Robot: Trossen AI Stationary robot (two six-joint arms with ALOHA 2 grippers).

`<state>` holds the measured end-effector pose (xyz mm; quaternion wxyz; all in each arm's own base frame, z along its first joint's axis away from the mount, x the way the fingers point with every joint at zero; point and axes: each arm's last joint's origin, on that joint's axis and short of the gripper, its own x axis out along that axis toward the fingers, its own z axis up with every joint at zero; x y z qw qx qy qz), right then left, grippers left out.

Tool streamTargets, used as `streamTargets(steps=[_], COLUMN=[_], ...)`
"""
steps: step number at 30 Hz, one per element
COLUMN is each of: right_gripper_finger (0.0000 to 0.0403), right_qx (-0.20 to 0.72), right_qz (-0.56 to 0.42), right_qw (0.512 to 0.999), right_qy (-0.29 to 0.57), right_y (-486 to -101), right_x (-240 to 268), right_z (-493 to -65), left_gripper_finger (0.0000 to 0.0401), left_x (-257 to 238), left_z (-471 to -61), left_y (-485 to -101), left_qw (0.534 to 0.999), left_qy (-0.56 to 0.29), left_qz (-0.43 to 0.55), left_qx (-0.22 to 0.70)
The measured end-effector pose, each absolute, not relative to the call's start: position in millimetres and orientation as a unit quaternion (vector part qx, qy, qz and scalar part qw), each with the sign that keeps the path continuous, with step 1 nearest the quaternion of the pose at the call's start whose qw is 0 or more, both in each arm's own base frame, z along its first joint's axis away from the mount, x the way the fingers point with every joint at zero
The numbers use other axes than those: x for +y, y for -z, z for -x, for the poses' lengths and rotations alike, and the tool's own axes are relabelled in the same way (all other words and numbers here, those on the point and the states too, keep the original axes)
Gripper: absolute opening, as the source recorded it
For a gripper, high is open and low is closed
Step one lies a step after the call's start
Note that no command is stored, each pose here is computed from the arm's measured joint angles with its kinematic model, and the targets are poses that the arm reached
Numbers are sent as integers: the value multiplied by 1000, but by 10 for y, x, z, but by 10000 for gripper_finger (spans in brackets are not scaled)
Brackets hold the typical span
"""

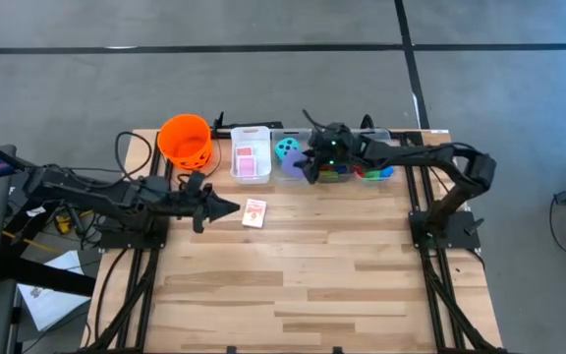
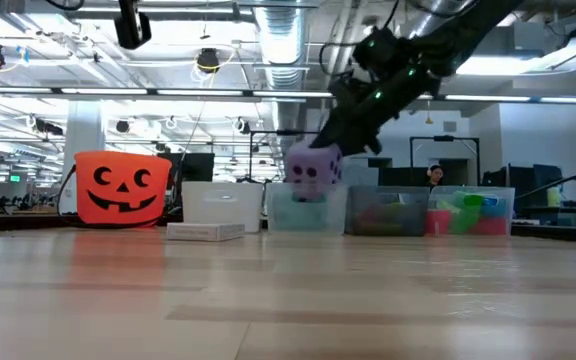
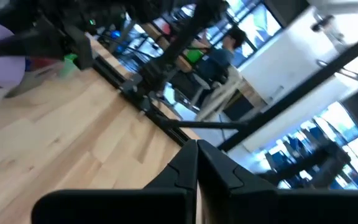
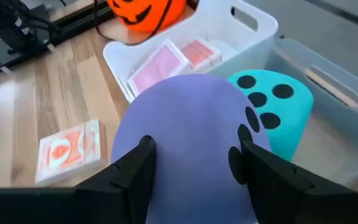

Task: Pick & Place Toys
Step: Put the violet dice into the left transparent bin, then put the orange deck of cards into the white bin

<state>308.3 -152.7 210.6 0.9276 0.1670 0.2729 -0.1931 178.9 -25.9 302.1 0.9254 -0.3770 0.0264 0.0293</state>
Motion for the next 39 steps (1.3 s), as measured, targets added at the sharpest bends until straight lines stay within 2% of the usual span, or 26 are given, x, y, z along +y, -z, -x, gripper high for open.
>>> streamTargets(steps=[6, 11, 16, 22, 28, 32, 39], right_gripper_finger=[214, 244, 282, 342, 383, 394, 390], right_qx=[293, 282, 257, 223, 251, 269, 310], right_qz=[-124, -120, -202, -229, -277, -313, -308], right_qw=[932, 937, 934, 937, 916, 905, 899], right_qy=[171, 166, 141, 139, 145, 101, 35], right_y=[-1827, -1818, -2037, -2447, -2666, -2832, -2992], right_x=[-1561, -1610, -1749, -1798, -1782, -1593, -870], right_z=[-3248, -3294, -3311, -3393, -3441, -3505, -3733], left_gripper_finger=[0, 0, 0, 0, 0, 0, 17], left_x=[-220, -209, -205, -218, -240, -240, -282], left_z=[-1821, -1820, -1821, -1822, -1823, -1823, -1878], left_y=[-2995, -2997, -2998, -2995, -2989, -2988, -2939], left_qw=[913, 907, 906, 910, 911, 918, 941], left_qy=[-68, -79, -81, -61, -27, -27, -18], left_qz=[403, 414, 416, 410, 411, 394, 333], left_qx=[17, 10, 9, 21, 39, 41, 60])
